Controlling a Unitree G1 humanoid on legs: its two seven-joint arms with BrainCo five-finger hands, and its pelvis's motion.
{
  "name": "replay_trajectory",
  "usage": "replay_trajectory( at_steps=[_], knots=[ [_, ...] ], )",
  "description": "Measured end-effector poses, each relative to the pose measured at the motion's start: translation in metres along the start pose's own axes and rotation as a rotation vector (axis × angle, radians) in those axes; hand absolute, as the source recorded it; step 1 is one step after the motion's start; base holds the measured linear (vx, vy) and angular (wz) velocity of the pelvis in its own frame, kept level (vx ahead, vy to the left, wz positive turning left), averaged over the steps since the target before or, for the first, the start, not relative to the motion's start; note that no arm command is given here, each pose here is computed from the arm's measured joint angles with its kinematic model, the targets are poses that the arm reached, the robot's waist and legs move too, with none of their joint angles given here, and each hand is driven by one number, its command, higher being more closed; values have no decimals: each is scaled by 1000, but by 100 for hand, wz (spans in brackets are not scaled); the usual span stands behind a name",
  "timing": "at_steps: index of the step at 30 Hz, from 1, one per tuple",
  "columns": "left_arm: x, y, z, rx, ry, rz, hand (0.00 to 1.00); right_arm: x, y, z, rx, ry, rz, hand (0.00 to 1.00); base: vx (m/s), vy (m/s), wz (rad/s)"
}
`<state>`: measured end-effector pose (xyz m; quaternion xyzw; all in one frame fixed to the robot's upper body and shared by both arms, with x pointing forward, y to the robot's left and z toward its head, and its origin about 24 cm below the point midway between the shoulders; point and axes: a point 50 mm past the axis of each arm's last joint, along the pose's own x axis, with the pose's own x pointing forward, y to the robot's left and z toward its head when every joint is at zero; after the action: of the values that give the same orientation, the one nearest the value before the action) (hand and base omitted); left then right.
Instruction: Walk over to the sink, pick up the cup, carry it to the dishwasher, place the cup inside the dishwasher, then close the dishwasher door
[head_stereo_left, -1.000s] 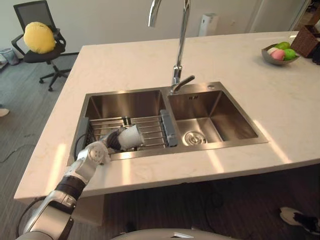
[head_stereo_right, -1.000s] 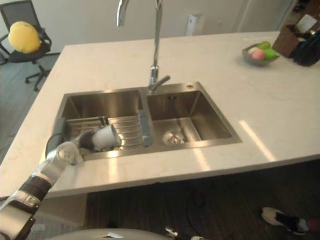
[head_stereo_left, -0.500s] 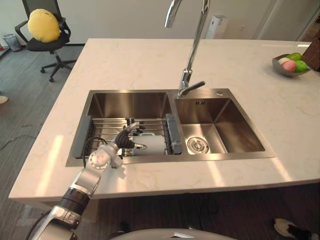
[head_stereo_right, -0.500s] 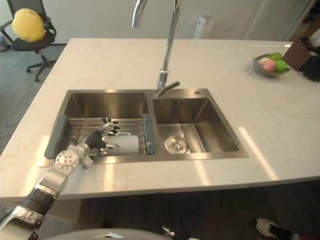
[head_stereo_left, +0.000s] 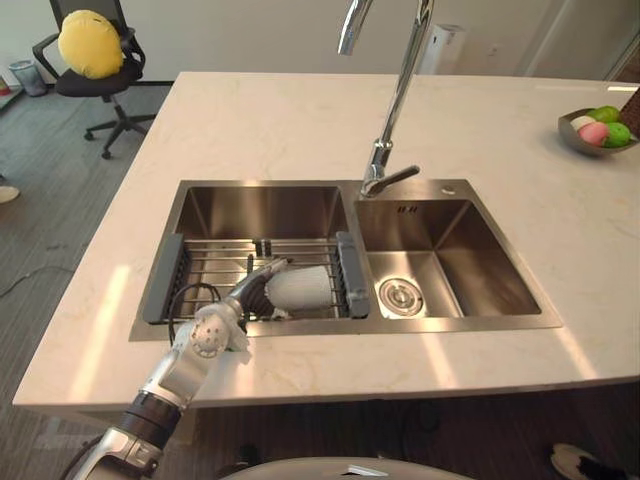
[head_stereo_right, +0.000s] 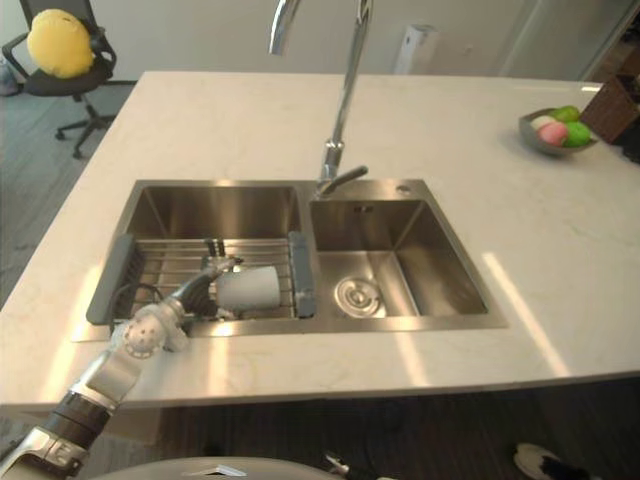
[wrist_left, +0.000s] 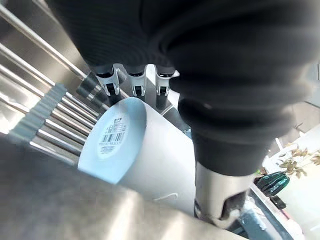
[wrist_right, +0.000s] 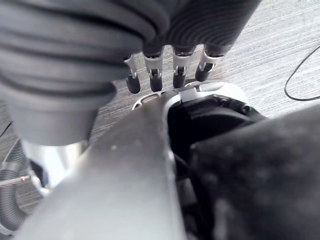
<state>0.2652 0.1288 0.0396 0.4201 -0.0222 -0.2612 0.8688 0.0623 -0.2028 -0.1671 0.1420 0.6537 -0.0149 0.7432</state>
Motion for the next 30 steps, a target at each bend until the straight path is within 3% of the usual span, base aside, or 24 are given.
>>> replay_trajectory(
  at_steps=[3, 9, 15, 22, 30],
  knots=[
    [-3, 4, 14, 149, -46, 13, 0, 1, 2, 2, -20, 4, -2, 0, -3, -10, 1],
    [2, 3, 28, 279, -76, 18, 0, 1, 3, 6, -58, 12, -2, 0, -58, -53, -1],
    [9, 7, 37, 309, -92, 23, 0, 1, 5, 9, -66, 19, -3, 0, -139, -65, -6],
    [16, -17, 54, 269, -138, -43, 0, -1, -2, 5, -65, 34, -24, 0, -56, 22, 3],
    [22, -3, 50, 330, -86, -15, 0, 4, 13, 6, -89, 53, -21, 0, 48, 79, 0]
  ],
)
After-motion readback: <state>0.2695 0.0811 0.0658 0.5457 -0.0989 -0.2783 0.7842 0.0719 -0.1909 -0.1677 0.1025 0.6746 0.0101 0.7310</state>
